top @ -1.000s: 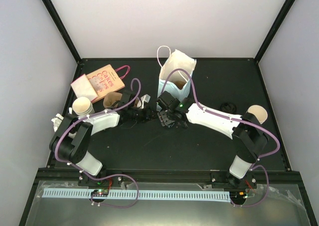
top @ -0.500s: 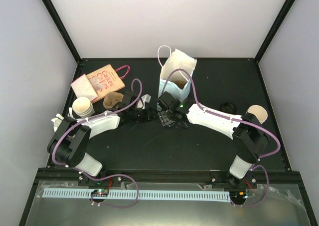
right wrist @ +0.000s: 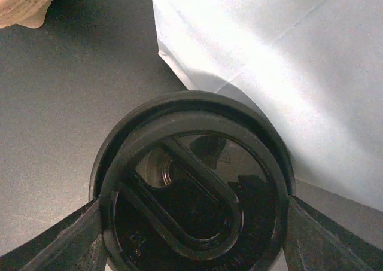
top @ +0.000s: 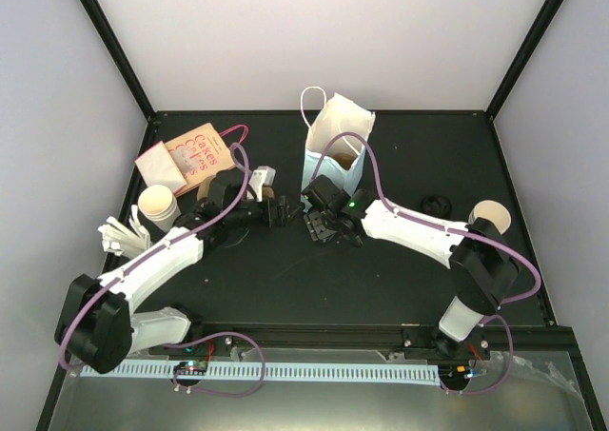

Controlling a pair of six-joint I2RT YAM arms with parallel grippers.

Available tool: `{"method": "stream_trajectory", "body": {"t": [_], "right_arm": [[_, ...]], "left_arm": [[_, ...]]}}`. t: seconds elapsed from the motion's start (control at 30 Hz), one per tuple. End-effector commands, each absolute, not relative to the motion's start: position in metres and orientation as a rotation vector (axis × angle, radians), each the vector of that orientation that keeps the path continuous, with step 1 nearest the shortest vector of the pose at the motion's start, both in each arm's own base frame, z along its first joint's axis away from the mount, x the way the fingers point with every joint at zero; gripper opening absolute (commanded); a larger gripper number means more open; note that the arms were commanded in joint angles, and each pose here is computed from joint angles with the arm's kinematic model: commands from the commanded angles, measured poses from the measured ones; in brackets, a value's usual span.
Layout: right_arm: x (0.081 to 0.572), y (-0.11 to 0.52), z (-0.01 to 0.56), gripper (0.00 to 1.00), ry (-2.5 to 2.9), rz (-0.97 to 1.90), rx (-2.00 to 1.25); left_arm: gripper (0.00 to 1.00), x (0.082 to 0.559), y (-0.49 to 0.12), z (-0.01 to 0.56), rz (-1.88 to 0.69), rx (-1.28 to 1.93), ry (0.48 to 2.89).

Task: Pack the takeout coffee

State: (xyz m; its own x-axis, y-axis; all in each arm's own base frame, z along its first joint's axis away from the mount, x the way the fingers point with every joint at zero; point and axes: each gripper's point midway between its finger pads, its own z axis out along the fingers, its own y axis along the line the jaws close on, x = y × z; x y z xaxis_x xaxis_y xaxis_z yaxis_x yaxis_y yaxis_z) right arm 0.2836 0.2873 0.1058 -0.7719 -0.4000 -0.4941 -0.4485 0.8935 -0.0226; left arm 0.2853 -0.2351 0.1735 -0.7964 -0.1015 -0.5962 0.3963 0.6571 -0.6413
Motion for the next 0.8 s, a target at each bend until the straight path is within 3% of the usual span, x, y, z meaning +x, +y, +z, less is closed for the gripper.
{"method": "stream_trajectory", "body": {"t": [0.0, 0.77], "right_arm": [[0.228, 0.240, 0.039, 0.74, 2.864, -0.063, -0.758], [0.234, 0.248, 0.092, 0.74, 2.777, 0.023, -0.773]], "left_arm": [[0.99, 0.306, -0.238, 0.238, -0.983, 0.389, 1.976], [0.99, 0.306, -0.232, 0.246, -0.986, 0.384, 1.992]]}}
